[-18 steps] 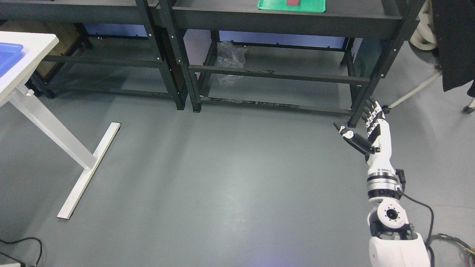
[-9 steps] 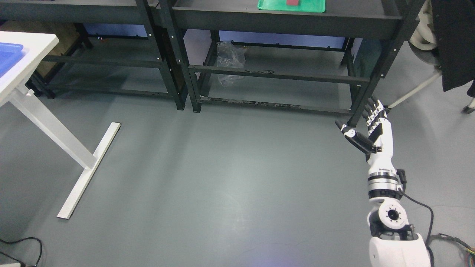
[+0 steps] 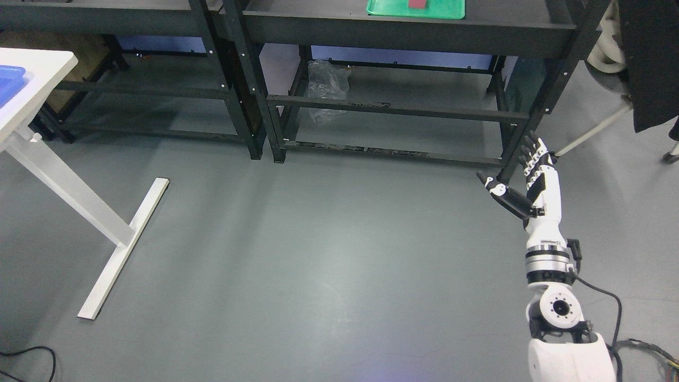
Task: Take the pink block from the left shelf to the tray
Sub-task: 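Drive toward the shelf holding the green tray, right hand raised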
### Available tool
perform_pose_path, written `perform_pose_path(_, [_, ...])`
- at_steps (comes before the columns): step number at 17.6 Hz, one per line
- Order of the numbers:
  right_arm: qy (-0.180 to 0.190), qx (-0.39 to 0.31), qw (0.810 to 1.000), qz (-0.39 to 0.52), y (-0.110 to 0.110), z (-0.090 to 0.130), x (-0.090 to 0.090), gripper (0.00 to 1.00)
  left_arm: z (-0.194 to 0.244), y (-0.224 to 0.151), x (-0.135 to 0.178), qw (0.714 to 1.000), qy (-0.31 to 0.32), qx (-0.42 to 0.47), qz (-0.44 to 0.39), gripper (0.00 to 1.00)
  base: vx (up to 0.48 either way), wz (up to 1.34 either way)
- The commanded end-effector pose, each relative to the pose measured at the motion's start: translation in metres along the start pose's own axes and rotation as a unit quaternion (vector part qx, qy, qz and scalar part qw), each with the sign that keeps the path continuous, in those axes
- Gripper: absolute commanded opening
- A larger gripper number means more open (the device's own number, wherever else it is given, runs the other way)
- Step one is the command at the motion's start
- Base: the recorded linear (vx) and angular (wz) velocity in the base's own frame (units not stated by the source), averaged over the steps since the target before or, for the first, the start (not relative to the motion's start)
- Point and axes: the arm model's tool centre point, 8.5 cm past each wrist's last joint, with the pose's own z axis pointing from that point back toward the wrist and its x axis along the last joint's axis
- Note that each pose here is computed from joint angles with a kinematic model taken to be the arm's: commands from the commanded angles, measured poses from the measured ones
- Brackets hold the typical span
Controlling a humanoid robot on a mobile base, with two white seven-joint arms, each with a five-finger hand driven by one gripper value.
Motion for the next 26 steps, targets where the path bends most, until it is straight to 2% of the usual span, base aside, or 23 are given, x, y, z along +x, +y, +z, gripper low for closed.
perform_pose_path(1, [-0.004,-0.001,0.996,0.086,-0.014,-0.001,0.001,0.99,0.002,0.01,-0.007,1.0,0.002,0.007,-0.001,1.0,0.097,0.0])
perform_pose_path(5, [-0.011,0.014,0.984,0.179,-0.011,0.001,0.001,0.99,0.002,0.01,-0.007,1.0,0.002,0.007,-0.001,1.0,0.142,-0.06])
perform_pose_path(6, [-0.019,0.015,0.984,0.179,-0.011,0.003,0.003,0.99,0.002,0.01,-0.007,1.0,0.002,0.007,-0.001,1.0,0.156,-0.1])
perform_pose_path(8, [-0.064,0.022,0.983,0.171,-0.01,0.012,0.011,0.99,0.002,0.01,-0.007,1.0,0.002,0.007,-0.001,1.0,0.174,-0.12])
perform_pose_path(11, [-0.072,0.002,0.977,0.2,-0.011,0.008,0.015,0.99,0.002,0.01,-0.007,1.0,0.002,0.007,-0.001,1.0,0.142,-0.08])
perform_pose_path(12, [-0.067,0.001,0.968,0.242,-0.009,0.006,0.015,0.98,0.002,0.01,-0.007,1.0,0.002,0.007,-0.001,1.0,0.104,0.07])
perform_pose_path(14, [-0.076,0.02,0.934,0.349,-0.001,0.0,0.018,0.98,0.002,0.01,-0.007,1.0,0.002,0.007,-0.001,1.0,0.092,0.12])
perform_pose_path(15, [-0.08,0.036,0.925,0.371,0.007,0.001,0.018,0.98,0.002,0.01,-0.007,1.0,0.002,0.007,-0.001,1.0,0.079,0.16])
perform_pose_path(18, [-0.09,0.06,0.921,0.375,0.026,0.002,0.018,0.98,0.002,0.01,-0.007,1.0,0.002,0.007,-0.001,1.0,0.102,0.17])
perform_pose_path(21, [-0.072,0.052,0.914,0.397,0.025,-0.003,0.017,0.98,0.002,0.01,-0.007,1.0,0.002,0.007,-0.001,1.0,0.087,0.16])
perform_pose_path(26, [-0.077,0.044,0.916,0.391,0.024,-0.004,0.021,0.98,0.002,0.01,-0.007,1.0,0.002,0.007,-0.001,1.0,0.09,0.07])
